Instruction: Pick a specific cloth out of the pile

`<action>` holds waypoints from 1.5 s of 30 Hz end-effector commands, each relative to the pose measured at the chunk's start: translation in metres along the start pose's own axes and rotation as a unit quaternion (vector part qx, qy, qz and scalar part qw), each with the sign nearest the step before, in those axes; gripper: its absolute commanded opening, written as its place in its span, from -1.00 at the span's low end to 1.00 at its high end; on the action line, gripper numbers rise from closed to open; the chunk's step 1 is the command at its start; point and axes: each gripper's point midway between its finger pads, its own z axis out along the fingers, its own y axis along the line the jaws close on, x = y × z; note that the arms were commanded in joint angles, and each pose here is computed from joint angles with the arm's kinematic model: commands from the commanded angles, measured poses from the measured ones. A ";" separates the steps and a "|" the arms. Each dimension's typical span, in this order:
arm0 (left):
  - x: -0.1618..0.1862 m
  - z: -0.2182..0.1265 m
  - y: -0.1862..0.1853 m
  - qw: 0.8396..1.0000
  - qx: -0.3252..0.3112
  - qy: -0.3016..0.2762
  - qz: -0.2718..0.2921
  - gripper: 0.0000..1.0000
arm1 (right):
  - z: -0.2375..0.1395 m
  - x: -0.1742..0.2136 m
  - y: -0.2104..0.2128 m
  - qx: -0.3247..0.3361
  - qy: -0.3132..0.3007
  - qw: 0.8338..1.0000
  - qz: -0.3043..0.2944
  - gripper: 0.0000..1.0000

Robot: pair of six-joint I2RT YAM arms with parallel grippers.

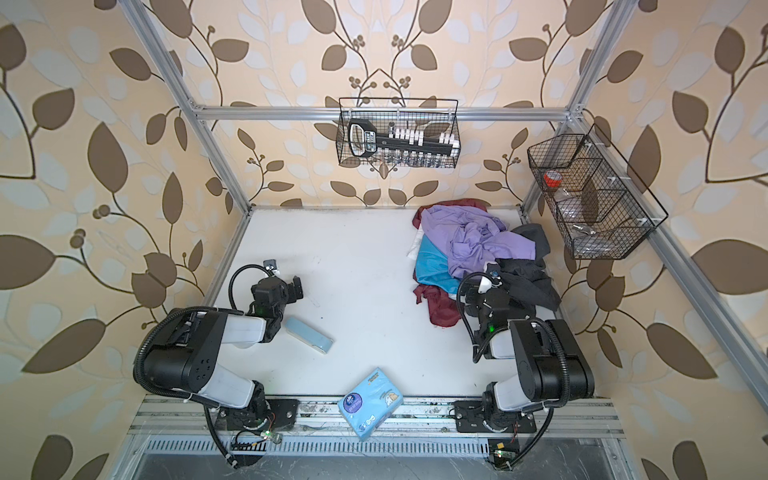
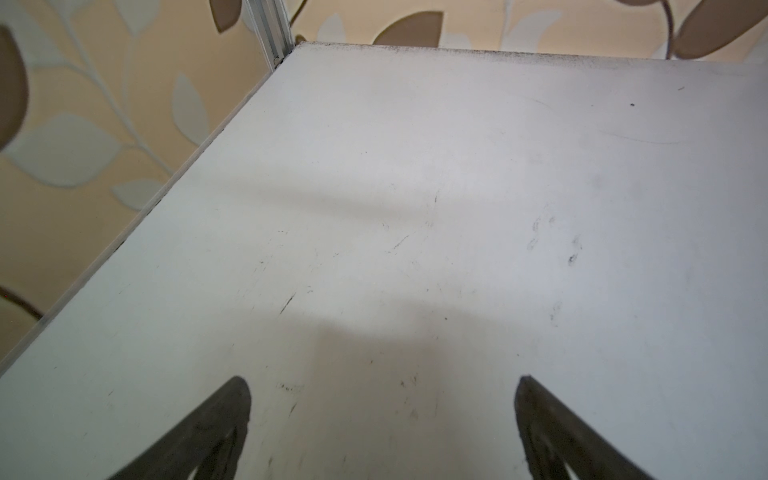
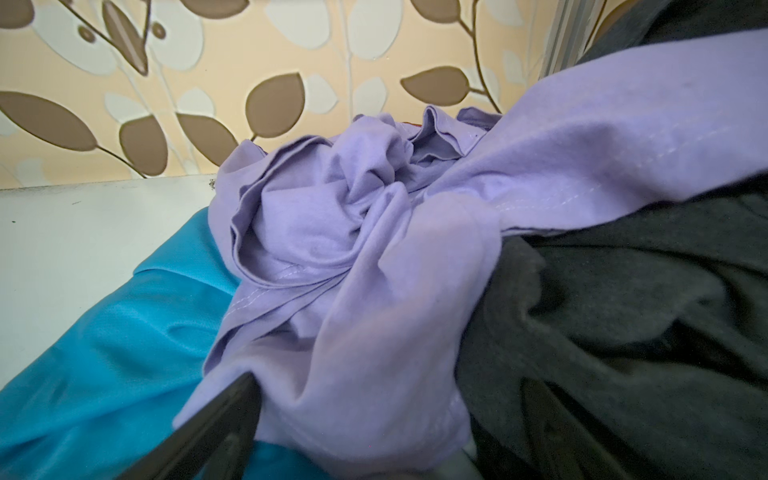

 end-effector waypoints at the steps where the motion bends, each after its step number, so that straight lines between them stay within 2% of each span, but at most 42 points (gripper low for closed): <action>1: -0.017 -0.002 -0.002 1.000 0.006 -0.023 -0.011 0.98 | 0.002 -0.008 -0.001 0.004 -0.012 1.000 0.009 0.99; 5: -0.021 -0.008 0.006 0.999 -0.011 -0.033 -0.022 0.98 | 0.002 -0.016 -0.006 0.030 -0.014 0.999 0.010 0.99; 9: -0.031 -0.022 0.004 0.998 0.010 -0.065 -0.025 0.98 | 0.003 -0.026 -0.007 0.049 0.029 0.998 0.019 0.99; 11: -0.051 -0.034 0.021 0.995 -0.047 -0.076 -0.040 0.98 | 0.000 -0.030 -0.003 0.038 0.042 0.998 0.023 0.99; 12: -0.054 -0.042 0.028 0.995 -0.063 -0.064 -0.051 0.98 | -0.002 -0.030 -0.002 0.037 0.049 0.998 0.027 0.99; 14: -0.072 -0.064 0.033 0.992 -0.063 -0.089 -0.061 0.98 | -0.009 -0.036 -0.001 0.037 0.061 0.997 0.038 0.99; 18: -0.095 -0.108 0.022 0.988 0.013 -0.107 -0.113 0.98 | -0.020 -0.053 -0.002 0.048 0.086 0.994 0.056 0.99; 20: -0.103 -0.134 0.004 0.979 0.094 -0.107 -0.144 0.98 | -0.026 -0.072 0.003 0.038 0.089 0.994 0.058 0.98; 23: -0.118 -0.170 -0.030 0.952 0.229 -0.133 -0.155 0.98 | -0.038 -0.099 0.032 -0.026 0.080 0.995 0.061 0.99; 25: -0.129 -0.190 -0.045 0.936 0.285 -0.144 -0.146 0.98 | -0.045 -0.113 0.059 -0.077 0.078 0.992 0.058 0.99; 28: -0.135 -0.206 -0.060 0.925 0.334 -0.124 -0.133 0.98 | -0.053 -0.120 0.097 -0.127 0.100 0.986 0.025 0.99; 35: -0.130 -0.225 -0.116 0.865 0.491 -0.059 -0.090 0.98 | -0.046 -0.093 0.177 -0.188 0.184 0.961 -0.083 0.95; 38: -0.124 -0.227 -0.130 0.848 0.523 -0.031 -0.075 0.98 | -0.025 -0.071 0.190 -0.177 0.232 0.949 -0.120 0.82; 41: -0.119 -0.229 -0.140 0.837 0.544 -0.015 -0.060 0.98 | -0.001 -0.050 0.189 -0.139 0.278 0.936 -0.166 0.69; 45: -0.113 -0.231 -0.149 0.830 0.556 -0.001 -0.042 0.98 | 0.025 -0.028 0.184 -0.099 0.316 0.921 -0.204 0.55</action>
